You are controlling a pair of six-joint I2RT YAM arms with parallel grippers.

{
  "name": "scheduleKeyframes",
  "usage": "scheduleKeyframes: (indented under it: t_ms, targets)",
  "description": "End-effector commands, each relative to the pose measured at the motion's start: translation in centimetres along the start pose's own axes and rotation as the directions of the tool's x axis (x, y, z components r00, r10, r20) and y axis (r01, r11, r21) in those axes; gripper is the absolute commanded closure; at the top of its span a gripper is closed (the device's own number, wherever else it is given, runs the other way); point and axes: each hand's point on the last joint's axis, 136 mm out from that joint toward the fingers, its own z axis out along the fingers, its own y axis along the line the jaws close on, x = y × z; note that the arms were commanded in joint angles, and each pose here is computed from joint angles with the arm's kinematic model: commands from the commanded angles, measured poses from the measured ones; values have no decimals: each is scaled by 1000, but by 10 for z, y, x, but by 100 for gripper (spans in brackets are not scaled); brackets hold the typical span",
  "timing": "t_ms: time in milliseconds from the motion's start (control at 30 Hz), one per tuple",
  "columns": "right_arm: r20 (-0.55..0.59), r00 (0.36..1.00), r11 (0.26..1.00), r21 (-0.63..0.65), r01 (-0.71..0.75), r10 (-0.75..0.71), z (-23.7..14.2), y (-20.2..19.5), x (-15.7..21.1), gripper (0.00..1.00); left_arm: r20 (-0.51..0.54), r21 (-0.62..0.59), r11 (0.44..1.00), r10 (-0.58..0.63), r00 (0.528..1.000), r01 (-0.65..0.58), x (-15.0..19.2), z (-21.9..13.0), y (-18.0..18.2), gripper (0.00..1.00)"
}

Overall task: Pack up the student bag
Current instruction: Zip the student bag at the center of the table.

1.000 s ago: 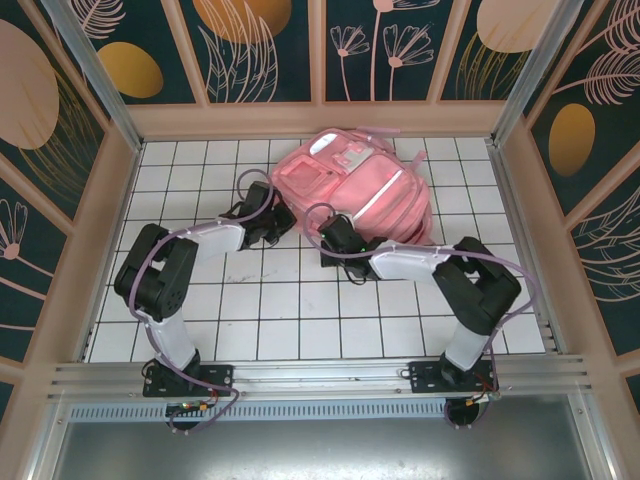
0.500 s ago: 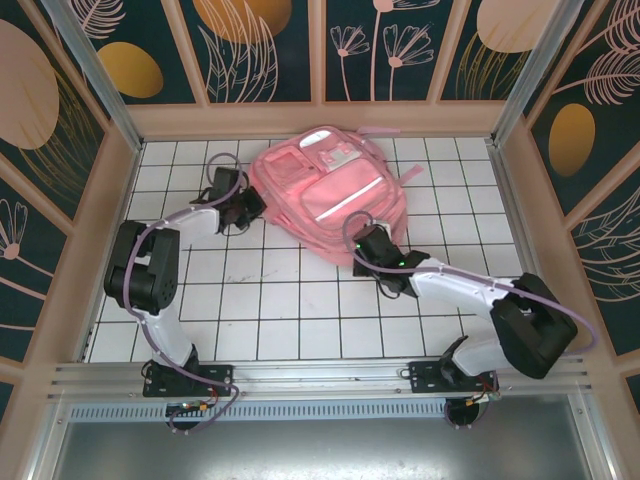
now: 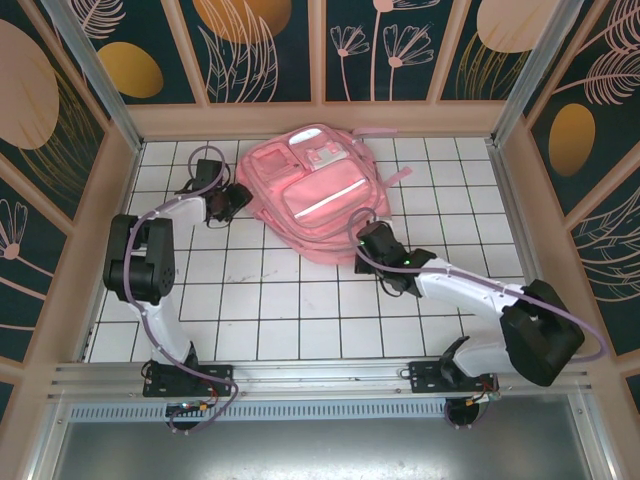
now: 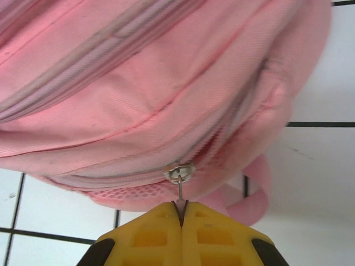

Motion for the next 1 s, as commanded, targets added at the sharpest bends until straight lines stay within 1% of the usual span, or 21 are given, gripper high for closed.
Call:
scheduleKeyframes:
  t_ms: [0,67,233,333,433,500,633,767,833,867,900,967]
  targets:
    - [-12,999,998,-41,39,-39,-1,24,-2,100,26,105,993,-54,998,51,3,-32,-18,50]
    - [-13,998,995,-88,54,-56,-1,42,-3,100,-3,135,988,-73,997,72,23,-44,-22,49]
    - [-2,995,977,-193,96,-98,-2,91,-9,100,-98,165,979,-102,990,117,92,-62,-26,49]
    - [-6,991,966,-228,126,-131,1,112,-7,100,-173,205,964,-132,976,167,139,-69,-35,49]
    - [-12,989,959,-247,140,-148,4,124,-3,100,-223,247,948,-148,963,203,173,-75,-50,48]
    - [-13,988,957,-253,143,-151,4,126,-1,100,-243,291,931,-150,958,219,185,-79,-65,48]
    - [-15,987,958,-245,149,-158,3,122,1,100,-225,337,917,-141,964,212,192,-81,-92,44]
    - [-22,987,956,-253,147,-158,1,120,4,100,-215,349,912,-146,966,216,195,-72,-106,43]
    - [-21,988,959,-247,141,-151,0,117,5,100,-230,359,906,-150,962,227,200,-65,-113,43]
    - [-20,989,959,-246,139,-148,0,117,5,100,-236,363,904,-147,960,228,202,-61,-116,47]
    - [-20,989,960,-243,137,-146,-1,115,5,100,-243,360,905,-142,960,225,205,-56,-119,54]
    - [-13,990,963,-231,136,-142,-2,112,4,100,-249,346,912,-138,959,221,208,-49,-119,74]
